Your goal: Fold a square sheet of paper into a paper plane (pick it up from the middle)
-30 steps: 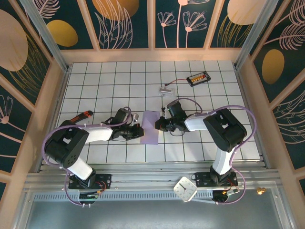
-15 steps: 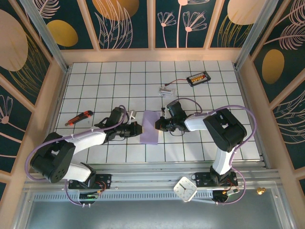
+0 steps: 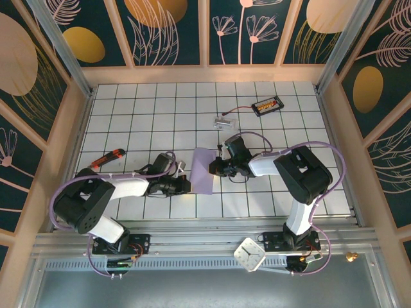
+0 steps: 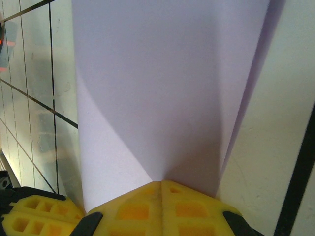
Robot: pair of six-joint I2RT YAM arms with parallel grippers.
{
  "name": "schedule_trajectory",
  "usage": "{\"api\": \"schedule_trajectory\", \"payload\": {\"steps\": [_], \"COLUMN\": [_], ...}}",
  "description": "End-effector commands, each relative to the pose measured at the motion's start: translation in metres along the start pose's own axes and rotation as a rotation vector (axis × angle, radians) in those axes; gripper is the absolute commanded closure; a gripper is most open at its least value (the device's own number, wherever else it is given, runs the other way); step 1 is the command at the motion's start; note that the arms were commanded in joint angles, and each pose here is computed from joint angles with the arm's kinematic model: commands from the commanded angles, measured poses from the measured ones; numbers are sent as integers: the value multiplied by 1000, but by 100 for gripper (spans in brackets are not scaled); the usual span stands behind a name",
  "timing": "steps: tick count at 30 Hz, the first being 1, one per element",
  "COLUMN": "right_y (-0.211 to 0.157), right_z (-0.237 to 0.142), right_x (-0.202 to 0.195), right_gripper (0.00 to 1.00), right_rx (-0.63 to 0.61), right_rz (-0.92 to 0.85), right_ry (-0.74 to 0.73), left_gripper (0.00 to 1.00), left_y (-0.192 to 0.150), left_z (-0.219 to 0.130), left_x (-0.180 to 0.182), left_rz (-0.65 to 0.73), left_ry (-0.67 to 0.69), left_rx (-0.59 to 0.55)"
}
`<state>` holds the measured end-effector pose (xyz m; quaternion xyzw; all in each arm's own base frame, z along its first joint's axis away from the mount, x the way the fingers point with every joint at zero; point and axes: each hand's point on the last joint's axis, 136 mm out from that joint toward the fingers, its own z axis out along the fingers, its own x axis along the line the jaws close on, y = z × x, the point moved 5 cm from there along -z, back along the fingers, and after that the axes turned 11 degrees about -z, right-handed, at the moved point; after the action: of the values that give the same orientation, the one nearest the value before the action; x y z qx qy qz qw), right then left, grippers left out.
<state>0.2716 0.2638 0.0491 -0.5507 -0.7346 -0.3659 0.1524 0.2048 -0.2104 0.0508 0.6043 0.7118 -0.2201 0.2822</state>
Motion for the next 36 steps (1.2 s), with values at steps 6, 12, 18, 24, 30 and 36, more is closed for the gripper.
{"api": "schedule_trajectory", "payload": {"steps": [6,12,18,24,30,36], "right_y": [-46,-46,-47,-50,-51,-50], "right_z": [-1,1,0,0,-2,0], "right_x": [-61,-61,-61,-62,-63,-63], "right_gripper": [100,100,100,100,100,100], "right_rx": [144,144,145,153,152,152], "right_rz": [96,97,97,103,106,108], "right_ry": [-279,-272,-273,-277,-279,-279], "left_gripper": [89,95,97,98,93,91], "left_y": [21,72,97,110,109,65], "left_z": [-26,-7,26,20,-21,-24], "left_x": [-55,-61,-37,5,-34,-57], "left_rz": [46,39,10,-54,-5,5], "left_ry": [-206,-145,-70,29,-86,-191], "left_rx": [-91,-183,-147,-199,-249,-161]}}
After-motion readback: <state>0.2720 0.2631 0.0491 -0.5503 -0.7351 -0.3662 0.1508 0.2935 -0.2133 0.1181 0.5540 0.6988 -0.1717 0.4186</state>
